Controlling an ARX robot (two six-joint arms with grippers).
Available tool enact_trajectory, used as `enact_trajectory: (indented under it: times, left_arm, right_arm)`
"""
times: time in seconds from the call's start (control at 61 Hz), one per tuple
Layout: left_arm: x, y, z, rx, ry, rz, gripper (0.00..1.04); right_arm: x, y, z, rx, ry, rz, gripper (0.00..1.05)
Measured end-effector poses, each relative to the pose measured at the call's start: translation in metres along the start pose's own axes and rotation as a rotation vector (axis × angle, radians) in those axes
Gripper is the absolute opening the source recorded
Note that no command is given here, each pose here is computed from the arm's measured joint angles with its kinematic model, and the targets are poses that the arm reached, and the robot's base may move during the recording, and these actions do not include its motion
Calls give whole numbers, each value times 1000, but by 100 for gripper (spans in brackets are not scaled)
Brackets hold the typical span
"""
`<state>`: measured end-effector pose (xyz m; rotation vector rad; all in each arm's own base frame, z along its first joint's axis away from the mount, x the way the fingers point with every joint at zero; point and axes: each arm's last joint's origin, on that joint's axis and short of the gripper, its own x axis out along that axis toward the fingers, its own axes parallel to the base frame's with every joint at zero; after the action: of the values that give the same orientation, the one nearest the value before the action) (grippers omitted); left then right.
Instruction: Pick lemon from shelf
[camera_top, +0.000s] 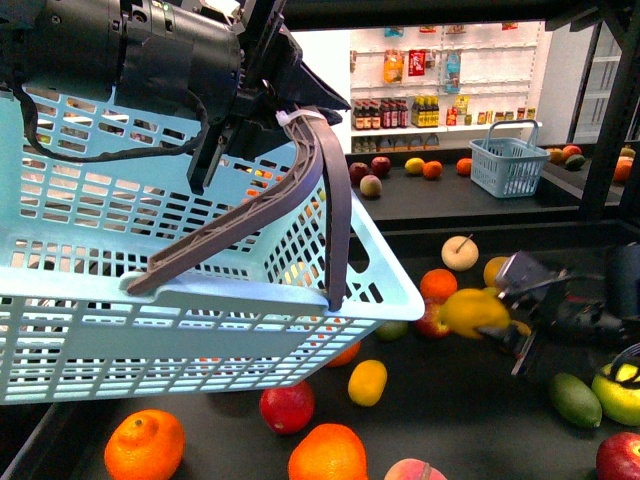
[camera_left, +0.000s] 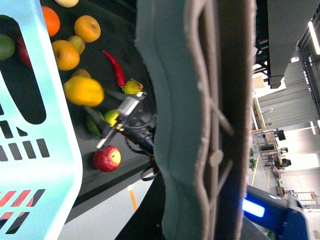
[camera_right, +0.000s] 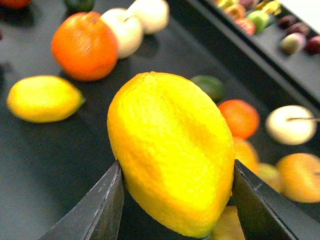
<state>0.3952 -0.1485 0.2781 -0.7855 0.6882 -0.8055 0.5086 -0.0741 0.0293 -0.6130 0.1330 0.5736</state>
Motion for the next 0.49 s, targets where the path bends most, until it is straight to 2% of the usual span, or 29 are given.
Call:
enact_trajectory:
  times: [0.098,0.213,0.361,0.41,0.492]
  left_arm:
    - [0,0,0,0,0,0,9]
    - [0,0,0,0,0,0,9]
    - [0,0,0,0,1,0,9]
    - [0,0,0,0,1,0,9]
    - [0,0,0,0,0,0,9]
  right_arm:
    - [-43,-20,31,-7,-72,-86,55]
    - [-81,-26,66,12,-146,-106,55]
    - [-102,-21,109,14,-226,-67,55]
    - [-102,-15,130,10,-265,-42,55]
    - [-96,-3,150,9,-300,2,55]
